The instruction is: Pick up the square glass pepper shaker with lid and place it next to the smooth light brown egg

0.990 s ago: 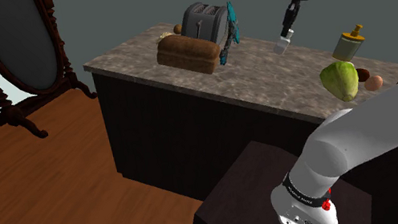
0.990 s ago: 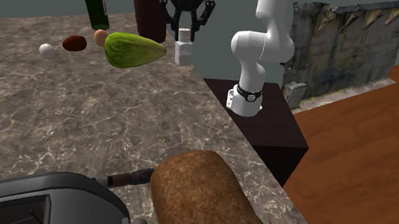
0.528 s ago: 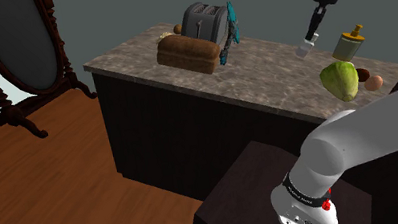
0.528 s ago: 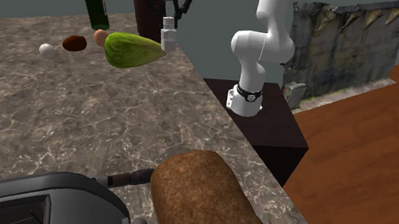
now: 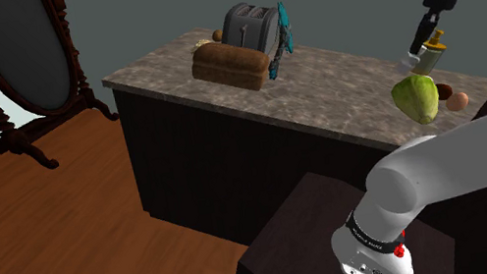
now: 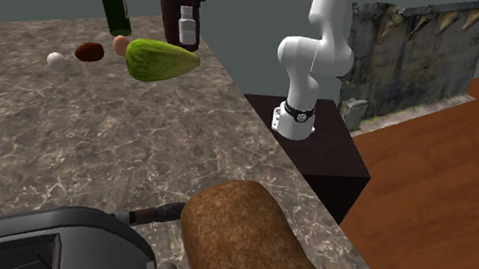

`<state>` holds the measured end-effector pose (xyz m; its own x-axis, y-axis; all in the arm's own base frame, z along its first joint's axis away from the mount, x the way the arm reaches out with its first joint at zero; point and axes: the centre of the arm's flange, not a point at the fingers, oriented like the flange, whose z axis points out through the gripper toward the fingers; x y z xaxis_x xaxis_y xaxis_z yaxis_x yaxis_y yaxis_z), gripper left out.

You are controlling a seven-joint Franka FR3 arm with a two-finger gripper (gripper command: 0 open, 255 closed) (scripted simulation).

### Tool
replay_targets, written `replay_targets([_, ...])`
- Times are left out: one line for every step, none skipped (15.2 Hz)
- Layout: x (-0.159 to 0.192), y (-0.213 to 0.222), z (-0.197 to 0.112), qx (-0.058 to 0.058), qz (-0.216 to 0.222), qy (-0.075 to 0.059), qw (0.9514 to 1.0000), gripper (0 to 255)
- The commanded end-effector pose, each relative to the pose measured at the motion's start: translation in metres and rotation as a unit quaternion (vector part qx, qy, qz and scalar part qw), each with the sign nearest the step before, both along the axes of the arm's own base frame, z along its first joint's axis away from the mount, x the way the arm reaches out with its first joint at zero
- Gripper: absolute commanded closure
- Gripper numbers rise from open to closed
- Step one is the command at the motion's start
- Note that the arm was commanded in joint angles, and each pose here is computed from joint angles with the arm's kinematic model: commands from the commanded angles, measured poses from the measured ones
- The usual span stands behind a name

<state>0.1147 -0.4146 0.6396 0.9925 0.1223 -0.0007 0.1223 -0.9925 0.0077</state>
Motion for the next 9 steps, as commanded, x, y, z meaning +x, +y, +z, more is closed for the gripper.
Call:
replay_targets([-0.021,-0.013,0.000,0.000,0.001,0.000,1.0000,255])
replay_targets([-0.033,-0.019,0.000,0.000,0.001,0.000,1.0000,255])
replay_targets([-0.044,-0.026,0.000,0.000,0.001,0.000,1.0000,255])
replay_targets([-0.055,-0.032,0.000,0.000,0.001,0.000,1.0000,255])
replay_targets([-0.067,-0.039,0.000,0.000,0.001,0.000,1.0000,255])
replay_targets([-0.078,-0.046,0.000,0.000,0.001,0.000,1.0000,255])
replay_targets([-0.090,-0.052,0.000,0.000,0.001,0.000,1.0000,255])
replay_targets([-0.101,-0.059,0.000,0.000,0.001,0.000,1.0000,255])
replay_targets([-0.113,-0.065,0.000,0.000,0.001,0.000,1.0000,255])
